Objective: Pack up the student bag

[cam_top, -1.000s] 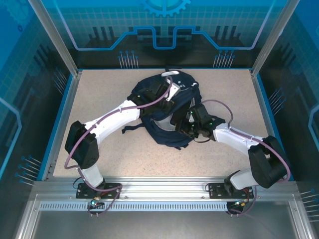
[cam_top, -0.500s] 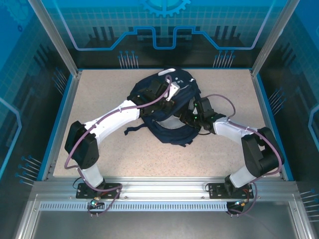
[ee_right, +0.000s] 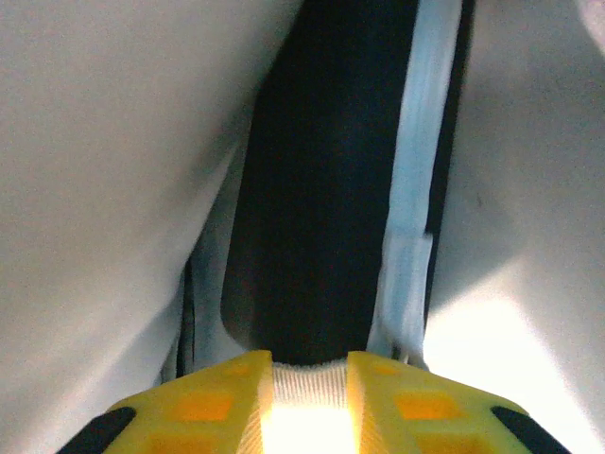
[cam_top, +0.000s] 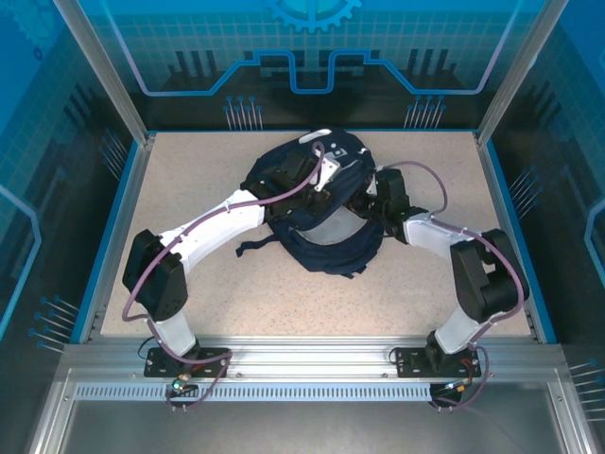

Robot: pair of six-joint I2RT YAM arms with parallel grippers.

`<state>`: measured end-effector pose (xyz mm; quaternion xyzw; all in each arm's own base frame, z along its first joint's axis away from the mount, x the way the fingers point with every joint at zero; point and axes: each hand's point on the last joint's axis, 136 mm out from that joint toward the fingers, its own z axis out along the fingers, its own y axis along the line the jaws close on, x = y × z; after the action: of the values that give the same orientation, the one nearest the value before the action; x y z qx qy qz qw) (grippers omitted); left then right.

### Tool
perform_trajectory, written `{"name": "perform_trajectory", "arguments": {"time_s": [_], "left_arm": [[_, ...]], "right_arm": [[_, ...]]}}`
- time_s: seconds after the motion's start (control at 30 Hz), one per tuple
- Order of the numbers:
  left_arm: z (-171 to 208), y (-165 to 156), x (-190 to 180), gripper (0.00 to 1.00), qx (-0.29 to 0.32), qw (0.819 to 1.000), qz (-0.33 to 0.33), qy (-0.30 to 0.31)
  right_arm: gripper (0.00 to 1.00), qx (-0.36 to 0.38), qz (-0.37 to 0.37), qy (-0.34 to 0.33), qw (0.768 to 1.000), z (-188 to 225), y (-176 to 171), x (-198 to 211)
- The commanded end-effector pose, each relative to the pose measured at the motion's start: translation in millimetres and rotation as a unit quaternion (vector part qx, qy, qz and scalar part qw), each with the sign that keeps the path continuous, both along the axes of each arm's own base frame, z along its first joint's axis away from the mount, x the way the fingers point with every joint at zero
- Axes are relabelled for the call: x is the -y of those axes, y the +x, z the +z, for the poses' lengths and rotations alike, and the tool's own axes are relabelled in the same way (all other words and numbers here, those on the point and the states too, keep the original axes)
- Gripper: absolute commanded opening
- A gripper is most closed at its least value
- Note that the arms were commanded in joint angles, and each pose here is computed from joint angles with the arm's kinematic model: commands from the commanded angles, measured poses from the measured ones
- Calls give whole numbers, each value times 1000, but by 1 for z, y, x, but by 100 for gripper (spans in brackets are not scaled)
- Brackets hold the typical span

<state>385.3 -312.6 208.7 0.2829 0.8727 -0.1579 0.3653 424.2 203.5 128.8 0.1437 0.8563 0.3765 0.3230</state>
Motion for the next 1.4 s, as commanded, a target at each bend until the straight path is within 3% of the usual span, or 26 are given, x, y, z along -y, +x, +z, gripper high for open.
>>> {"name": "perform_trajectory", "arguments": {"time_s": [0.0,0.17,0.3,0.5,0.7,0.73,0.83,0.9,0.97,1.13,1.23,1.37], "left_arm": [[35,-7,12,0,10,998,-12,-58],[35,-6,14,0,3,998,-1,-70],[31,-4,15,0,-3,997,4,-72],[20,-1,23,0,-21,996,1,-82],[6,2,39,0,-56,992,4,-110],[5,3,40,3,-64,991,11,-114],[6,7,35,36,-77,988,40,-127],[8,10,27,55,-88,983,66,-144],[9,12,12,66,-101,976,98,-166],[-10,7,-42,76,-143,947,196,-210],[-31,-1,-83,76,-174,919,262,-237],[-64,-14,-122,71,-212,878,327,-279]], "right_arm": [[24,39,1,36,999,14,29,-10],[19,41,18,80,996,12,50,-26],[22,35,22,87,995,12,39,-20],[35,-20,28,70,997,-3,-25,10],[46,-98,-20,-50,994,-38,-99,61],[48,-113,-39,-80,990,-43,-110,74],[56,-160,-84,-171,969,-47,-142,109],[59,-156,-85,-183,967,-38,-150,112],[64,-128,-69,-185,972,-22,-150,102],[83,-78,-14,-186,979,8,-142,66],[92,-66,21,-186,980,15,-136,41],[95,-57,57,-195,977,21,-132,10]]}}
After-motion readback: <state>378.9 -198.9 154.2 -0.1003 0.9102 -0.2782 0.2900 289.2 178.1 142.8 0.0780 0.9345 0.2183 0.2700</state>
